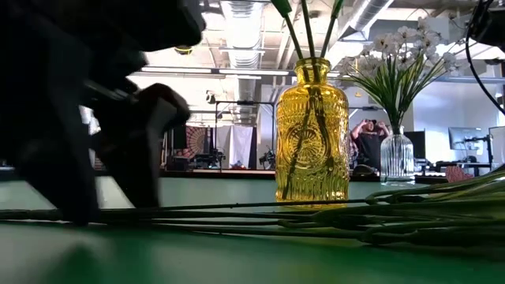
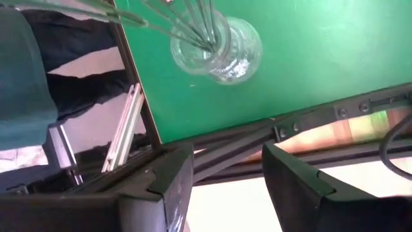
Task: Sort flowers into vase by color
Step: Put the bottom middle pink flowers into the transparent vase, then put the bottom middle pink flowers into the bottom transparent vase
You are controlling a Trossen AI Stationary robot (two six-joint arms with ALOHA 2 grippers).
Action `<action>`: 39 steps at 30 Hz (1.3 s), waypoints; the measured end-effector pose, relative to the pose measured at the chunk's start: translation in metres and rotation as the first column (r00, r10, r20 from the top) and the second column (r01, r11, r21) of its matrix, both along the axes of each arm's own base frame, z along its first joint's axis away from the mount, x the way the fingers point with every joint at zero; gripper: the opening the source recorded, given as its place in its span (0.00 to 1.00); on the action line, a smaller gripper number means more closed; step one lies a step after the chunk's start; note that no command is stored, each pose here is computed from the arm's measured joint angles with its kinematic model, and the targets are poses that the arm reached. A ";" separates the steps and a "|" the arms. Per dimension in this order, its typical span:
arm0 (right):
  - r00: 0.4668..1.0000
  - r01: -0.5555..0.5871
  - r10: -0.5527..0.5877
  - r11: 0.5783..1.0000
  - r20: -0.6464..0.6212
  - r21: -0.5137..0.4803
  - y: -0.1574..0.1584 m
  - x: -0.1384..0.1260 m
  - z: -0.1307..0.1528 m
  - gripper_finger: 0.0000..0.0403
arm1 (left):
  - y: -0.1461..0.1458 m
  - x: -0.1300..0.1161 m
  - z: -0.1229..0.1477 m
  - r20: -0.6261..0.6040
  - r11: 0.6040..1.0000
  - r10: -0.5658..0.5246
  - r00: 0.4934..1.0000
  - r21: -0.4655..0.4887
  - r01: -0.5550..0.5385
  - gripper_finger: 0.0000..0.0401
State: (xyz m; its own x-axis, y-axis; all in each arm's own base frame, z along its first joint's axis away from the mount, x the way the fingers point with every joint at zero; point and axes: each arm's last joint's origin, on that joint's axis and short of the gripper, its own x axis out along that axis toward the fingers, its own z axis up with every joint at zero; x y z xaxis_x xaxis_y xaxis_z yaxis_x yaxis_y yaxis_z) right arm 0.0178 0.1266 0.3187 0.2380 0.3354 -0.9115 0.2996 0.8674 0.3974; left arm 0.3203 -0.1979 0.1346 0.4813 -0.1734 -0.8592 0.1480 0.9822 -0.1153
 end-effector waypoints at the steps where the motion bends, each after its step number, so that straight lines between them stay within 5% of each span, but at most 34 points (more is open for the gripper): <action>1: 1.000 0.000 0.000 1.000 0.000 0.000 0.000 0.000 0.000 0.52 | 0.000 -0.003 -0.001 -0.020 1.000 0.006 1.000 0.019 -0.006 0.50; 6: 1.000 -0.019 0.019 1.000 0.007 -0.008 0.000 0.000 0.000 0.52 | -0.007 -0.014 -0.003 -0.051 0.998 -0.020 0.999 0.057 0.023 0.40; 15: 1.000 -0.021 0.021 1.000 0.007 -0.008 0.000 0.000 0.000 0.52 | -0.023 -0.015 0.008 -0.063 0.992 -0.124 0.990 0.023 0.126 0.03; 20: 1.000 -0.022 0.022 1.000 0.008 -0.006 0.000 0.000 0.000 0.52 | -0.026 -0.002 0.040 0.030 0.986 -0.166 0.986 0.000 0.166 0.01; 27: 1.000 -0.020 0.020 1.000 0.007 -0.006 0.000 0.000 0.000 0.52 | -0.003 0.008 0.093 0.158 0.985 -0.121 0.980 0.141 0.099 0.00; 31: 1.000 -0.015 0.015 1.000 0.005 -0.004 0.000 0.000 0.000 0.52 | 0.012 0.009 0.135 0.274 0.975 -0.186 0.944 0.168 0.144 0.00; 39: 0.999 0.031 -0.031 0.999 -0.011 0.018 0.001 0.000 0.000 0.52 | 0.041 -0.009 0.221 0.465 0.939 -0.284 0.839 -0.043 0.342 0.00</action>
State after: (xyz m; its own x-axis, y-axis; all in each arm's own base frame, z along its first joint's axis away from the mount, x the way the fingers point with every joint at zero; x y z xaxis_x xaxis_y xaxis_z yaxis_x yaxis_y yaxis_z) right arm 0.0179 0.1272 0.3191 0.2385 0.3442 -0.9081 0.3308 0.8503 0.4093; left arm 0.3115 -0.1573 0.3552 0.7091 -0.4665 -0.5287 0.5085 0.8578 -0.0749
